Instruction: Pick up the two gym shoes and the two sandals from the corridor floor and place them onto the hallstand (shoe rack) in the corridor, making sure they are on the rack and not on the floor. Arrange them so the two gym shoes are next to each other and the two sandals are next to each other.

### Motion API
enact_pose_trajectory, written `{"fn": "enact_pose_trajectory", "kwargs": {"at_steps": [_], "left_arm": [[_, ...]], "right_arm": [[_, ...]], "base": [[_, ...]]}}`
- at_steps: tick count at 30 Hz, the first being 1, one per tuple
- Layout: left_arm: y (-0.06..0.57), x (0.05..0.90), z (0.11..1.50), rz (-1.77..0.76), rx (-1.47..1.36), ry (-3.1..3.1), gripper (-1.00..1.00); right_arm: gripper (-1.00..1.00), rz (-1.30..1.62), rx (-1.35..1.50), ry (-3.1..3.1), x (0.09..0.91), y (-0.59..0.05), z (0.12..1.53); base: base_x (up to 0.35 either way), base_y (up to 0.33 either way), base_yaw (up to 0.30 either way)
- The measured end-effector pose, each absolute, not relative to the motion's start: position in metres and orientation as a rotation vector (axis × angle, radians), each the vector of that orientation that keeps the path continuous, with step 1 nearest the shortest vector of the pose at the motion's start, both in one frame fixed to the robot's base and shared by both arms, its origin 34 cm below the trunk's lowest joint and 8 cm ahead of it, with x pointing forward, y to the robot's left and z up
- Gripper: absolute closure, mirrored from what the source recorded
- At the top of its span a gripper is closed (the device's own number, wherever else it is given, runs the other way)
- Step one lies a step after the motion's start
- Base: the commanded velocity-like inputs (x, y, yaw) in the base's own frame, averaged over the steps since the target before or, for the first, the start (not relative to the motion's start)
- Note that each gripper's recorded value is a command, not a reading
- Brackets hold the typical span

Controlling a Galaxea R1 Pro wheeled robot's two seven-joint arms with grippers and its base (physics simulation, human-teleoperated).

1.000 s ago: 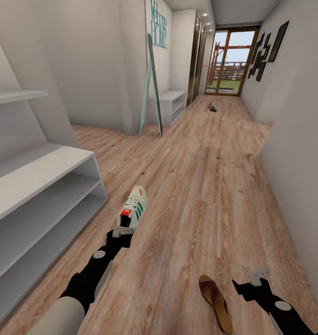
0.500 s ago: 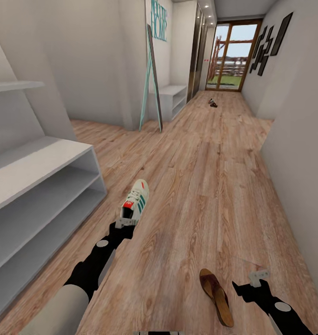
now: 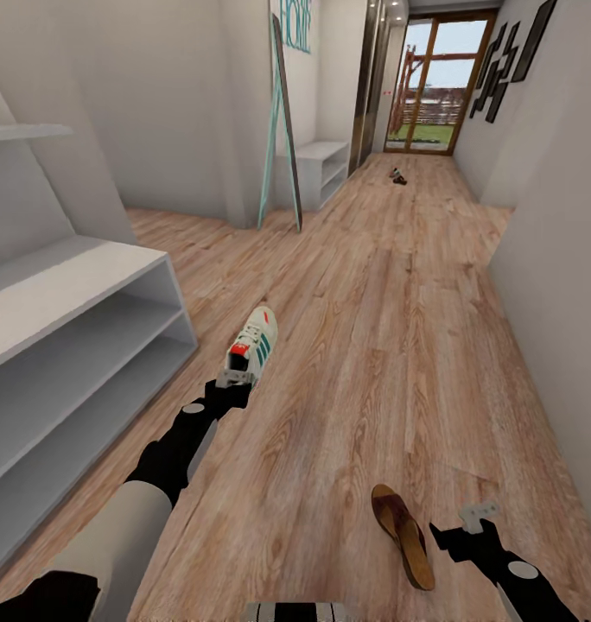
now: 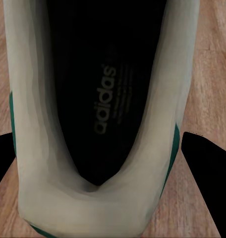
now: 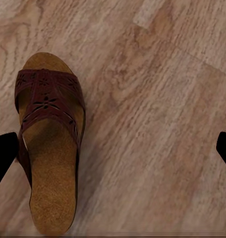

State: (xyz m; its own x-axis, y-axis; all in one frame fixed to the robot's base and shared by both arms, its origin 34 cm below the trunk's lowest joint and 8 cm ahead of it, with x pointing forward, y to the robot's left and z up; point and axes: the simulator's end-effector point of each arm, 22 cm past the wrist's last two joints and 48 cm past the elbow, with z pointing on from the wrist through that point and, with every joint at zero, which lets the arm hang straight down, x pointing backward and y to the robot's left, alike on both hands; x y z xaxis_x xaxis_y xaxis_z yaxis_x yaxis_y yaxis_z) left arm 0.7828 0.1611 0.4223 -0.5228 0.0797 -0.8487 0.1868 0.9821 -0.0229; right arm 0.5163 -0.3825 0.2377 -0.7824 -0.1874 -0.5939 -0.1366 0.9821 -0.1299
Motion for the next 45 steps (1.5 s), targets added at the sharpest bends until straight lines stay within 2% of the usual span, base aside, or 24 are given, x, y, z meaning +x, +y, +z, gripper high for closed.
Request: {"fn": "enact_pose_trajectory", "kwargs": {"at_steps": [27,45], "left_arm": [[0.15,0.765,0.32,-0.212,0.212,2.267,1.0],[0.152,0.769,0.33,-0.205,0.216,2.238,1.0]], "right_arm": [[-1.0,-0.073,-0.234,2.625,0.472,-0.372,0.172],[-1.0,-0.056,-0.22,2.578,0.491,-0.358,0.182]], "base": [[0.0,0.0,0.0],[0.009,0.0,0.0]]}}
